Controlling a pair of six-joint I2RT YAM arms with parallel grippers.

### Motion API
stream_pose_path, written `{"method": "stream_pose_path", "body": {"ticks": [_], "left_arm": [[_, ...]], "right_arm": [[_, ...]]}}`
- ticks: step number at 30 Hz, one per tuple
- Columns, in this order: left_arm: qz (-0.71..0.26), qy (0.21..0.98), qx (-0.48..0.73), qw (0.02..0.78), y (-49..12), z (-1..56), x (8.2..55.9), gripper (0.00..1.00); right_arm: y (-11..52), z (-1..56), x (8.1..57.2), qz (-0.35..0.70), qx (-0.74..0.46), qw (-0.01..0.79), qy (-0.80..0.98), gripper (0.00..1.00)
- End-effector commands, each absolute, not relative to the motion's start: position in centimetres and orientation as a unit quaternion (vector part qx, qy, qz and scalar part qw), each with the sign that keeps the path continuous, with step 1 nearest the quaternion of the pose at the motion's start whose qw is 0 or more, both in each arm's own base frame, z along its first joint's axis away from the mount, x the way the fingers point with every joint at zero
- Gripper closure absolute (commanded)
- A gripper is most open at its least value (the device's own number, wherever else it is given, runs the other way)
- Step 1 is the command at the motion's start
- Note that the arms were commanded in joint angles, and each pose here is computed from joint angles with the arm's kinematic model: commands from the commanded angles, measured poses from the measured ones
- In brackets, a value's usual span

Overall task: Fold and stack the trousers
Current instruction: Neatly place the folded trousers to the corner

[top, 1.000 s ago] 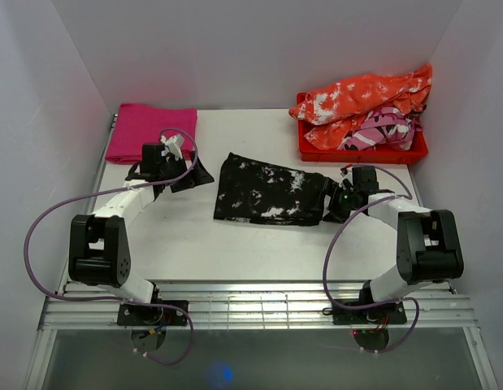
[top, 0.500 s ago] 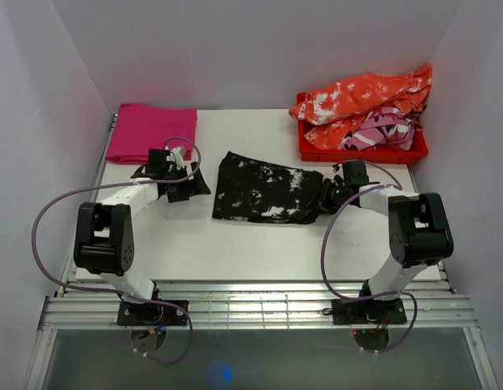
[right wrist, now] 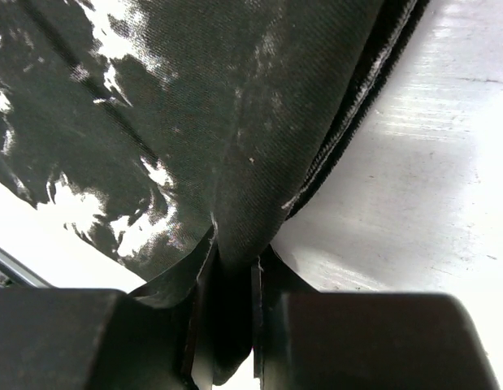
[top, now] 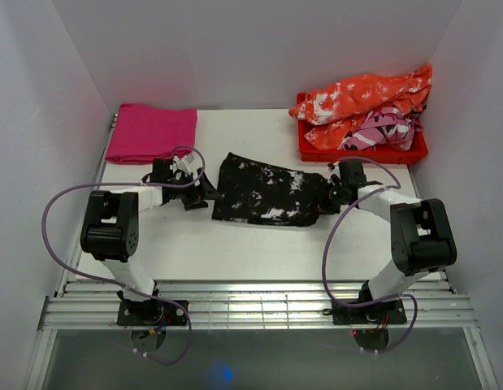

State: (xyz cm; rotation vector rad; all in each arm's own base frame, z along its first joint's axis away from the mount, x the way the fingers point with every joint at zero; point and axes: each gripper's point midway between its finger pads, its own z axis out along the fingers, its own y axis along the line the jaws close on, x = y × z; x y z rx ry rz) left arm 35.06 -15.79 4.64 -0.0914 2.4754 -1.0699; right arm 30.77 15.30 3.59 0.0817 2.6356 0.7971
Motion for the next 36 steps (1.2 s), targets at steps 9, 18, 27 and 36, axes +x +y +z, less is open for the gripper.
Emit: {"method": "stream_pose_path", "body": {"ticks": [9, 18, 27, 36], "left_arm": [[-0.385, 0.904, -0.101, 0.155, -15.6, 1.3, 29.4, 0.14], [-0.378, 0.903, -0.114, 0.169, -15.2, 1.7, 28.6, 0.14], [-0.365, 0.907, -0.121, 0.172, -14.9, 1.5, 28.8, 0.14], [-0.334, 0.918, -0.132, 0.17, -14.2, 0.3, 29.1, 0.15]], "right_arm": [[14.8, 3.8, 29.2, 0.256, 0.056, 0.173, 0.949, 0.25], [15.0, 3.6, 25.0, 0.285, 0.142, 0.119, 0.94, 0.06], [16.0, 1.9, 27.2, 0.304, 0.177, 0.134, 0.927, 0.05], [15.5, -0.1, 27.0, 0.268, 0.179, 0.125, 0.938, 0.4]]}}
